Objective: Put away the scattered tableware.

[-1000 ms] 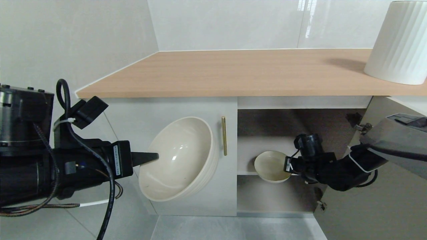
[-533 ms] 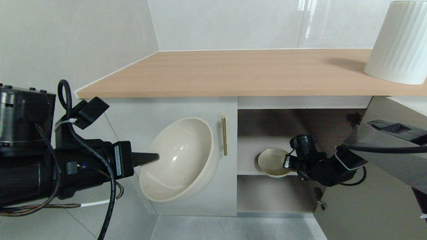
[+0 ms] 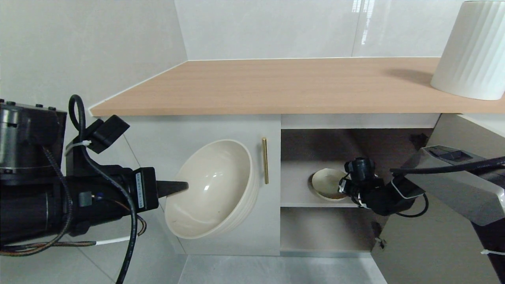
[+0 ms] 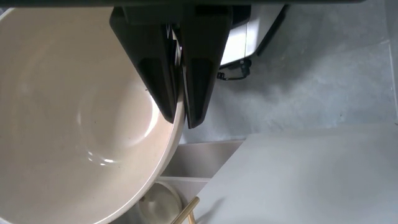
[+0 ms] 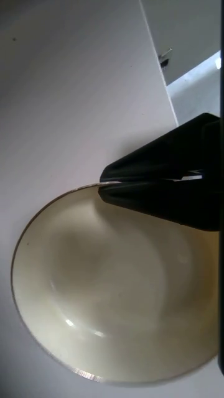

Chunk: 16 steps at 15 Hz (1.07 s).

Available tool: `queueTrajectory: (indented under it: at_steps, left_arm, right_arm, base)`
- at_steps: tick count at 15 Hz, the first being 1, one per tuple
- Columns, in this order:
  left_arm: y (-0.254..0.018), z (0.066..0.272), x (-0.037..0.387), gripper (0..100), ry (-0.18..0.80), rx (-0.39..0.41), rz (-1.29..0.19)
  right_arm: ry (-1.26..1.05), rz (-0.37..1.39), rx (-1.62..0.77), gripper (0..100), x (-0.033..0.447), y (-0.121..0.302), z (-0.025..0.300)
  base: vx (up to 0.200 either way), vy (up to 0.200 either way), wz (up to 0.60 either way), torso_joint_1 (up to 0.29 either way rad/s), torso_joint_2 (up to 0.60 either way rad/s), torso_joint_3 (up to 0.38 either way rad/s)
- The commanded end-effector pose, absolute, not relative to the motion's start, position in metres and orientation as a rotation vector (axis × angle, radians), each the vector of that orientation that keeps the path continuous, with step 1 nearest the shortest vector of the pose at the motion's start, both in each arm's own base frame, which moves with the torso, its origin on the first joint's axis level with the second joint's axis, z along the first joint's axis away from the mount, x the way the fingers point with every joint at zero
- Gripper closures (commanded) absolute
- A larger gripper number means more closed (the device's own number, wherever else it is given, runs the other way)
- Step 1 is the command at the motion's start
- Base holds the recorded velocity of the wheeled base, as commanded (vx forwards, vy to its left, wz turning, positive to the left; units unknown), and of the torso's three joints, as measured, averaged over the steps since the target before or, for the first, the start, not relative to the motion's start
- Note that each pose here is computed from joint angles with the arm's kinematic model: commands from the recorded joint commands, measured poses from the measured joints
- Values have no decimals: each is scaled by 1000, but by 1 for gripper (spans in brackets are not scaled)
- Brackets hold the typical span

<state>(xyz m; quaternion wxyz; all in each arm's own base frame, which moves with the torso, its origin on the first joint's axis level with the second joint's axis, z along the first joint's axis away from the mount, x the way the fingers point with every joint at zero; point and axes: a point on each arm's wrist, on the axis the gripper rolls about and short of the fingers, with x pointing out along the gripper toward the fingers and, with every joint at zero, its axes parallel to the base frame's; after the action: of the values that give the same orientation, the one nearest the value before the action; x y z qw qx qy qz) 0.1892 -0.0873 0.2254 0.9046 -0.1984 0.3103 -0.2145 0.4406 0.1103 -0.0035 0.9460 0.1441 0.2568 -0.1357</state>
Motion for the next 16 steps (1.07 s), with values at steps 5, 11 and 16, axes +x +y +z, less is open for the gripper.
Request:
queueTrajectory:
  at_steps: [5,11,16]
  left_arm:
    - [-87,224,189,100,646,-408,-442]
    - [-88,223,190,100,649,-407,-441]
    - [-90,220,196,100,654,-355,-451]
  right_arm:
    - [514,-279,299,100,444,110,-5]
    - [467,-274,326,0,444,111,5]
    - [496,-131,336,0,386,121,76]
  base:
    - [0,0,0,0,0,0]
    - [0,0,0,0,0,0]
    - [0,0,0,0,0,0]
